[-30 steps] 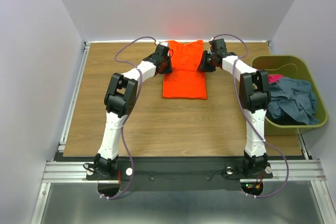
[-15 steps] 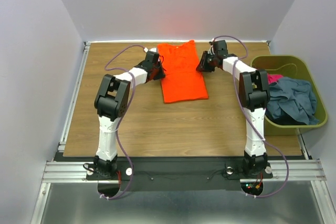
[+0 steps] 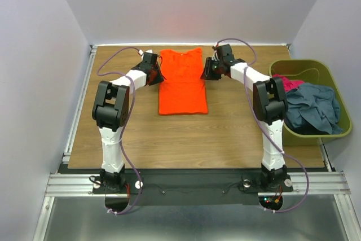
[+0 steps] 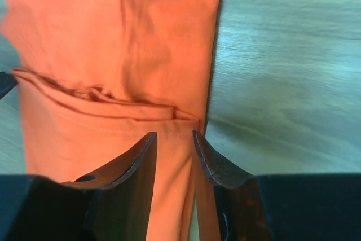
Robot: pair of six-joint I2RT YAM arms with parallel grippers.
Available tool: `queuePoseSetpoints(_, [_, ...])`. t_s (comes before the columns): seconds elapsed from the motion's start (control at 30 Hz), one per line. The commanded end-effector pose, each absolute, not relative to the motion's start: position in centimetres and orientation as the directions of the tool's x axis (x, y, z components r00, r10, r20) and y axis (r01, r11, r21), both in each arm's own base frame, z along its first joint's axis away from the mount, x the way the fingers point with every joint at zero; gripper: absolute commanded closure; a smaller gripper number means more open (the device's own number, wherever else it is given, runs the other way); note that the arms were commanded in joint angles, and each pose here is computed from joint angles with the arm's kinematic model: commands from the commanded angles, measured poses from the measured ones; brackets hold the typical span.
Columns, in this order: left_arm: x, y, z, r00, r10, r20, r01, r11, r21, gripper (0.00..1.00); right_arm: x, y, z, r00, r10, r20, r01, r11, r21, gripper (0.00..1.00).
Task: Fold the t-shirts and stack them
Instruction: Fold the tshirt
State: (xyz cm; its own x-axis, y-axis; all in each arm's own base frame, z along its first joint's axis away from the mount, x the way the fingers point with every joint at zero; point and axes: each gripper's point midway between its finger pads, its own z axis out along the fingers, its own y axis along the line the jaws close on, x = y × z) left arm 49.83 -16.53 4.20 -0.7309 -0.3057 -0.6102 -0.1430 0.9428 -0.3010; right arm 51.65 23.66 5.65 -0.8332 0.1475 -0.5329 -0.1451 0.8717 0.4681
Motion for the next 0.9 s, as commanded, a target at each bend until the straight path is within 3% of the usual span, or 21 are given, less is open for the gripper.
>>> queuePoseSetpoints(0.0, [50.6, -16.5, 6.7, -0.726, -0.263, -0.635, -0.091, 0.953, -0.290, 0.55, 52.1, 22.1, 13.6, -0.732, 0.194, -0.653, -0.172, 0.875, 0.452, 0.62])
queuePoseSetpoints(0.07, [49.4, -17.5, 8.9, -0.718, -0.269, -0.642, -0.034, 0.935, -0.354, 0.41, 51.5, 22.3, 15.1, -0.708, 0.193, -0.679, -0.213, 0.858, 0.467, 0.59])
queuePoseSetpoints(0.17, [47.1, -17.1, 12.7, -0.668, -0.312, -0.675, -0.019, 0.915, -0.404, 0.22, 49.2, 23.8, 18.0, -0.697, 0.183, -0.694, -0.325, 0.782, 0.532, 0.45])
queuePoseSetpoints(0.3, [42.9, -17.2, 15.7, -0.620, -0.387, -0.682, 0.024, 0.860, -0.510, 0.20, 45.5, 25.7, 18.6, -0.739, 0.196, -0.645, -0.394, 0.651, 0.649, 0.37])
queuePoseSetpoints(0.6, [37.4, -19.6, 11.1, -0.713, -0.416, -0.564, 0.060, 0.765, -0.641, 0.58, 41.7, 27.4, 13.5, -0.820, 0.246, -0.517, -0.365, 0.471, 0.803, 0.43])
queuePoseSetpoints(0.87, [35.7, -19.1, 4.3, -0.782, -0.434, -0.448, -0.068, 0.773, -0.631, 0.67, 40.0, 25.2, 6.0, -0.875, 0.247, -0.416, -0.231, 0.541, 0.808, 0.44])
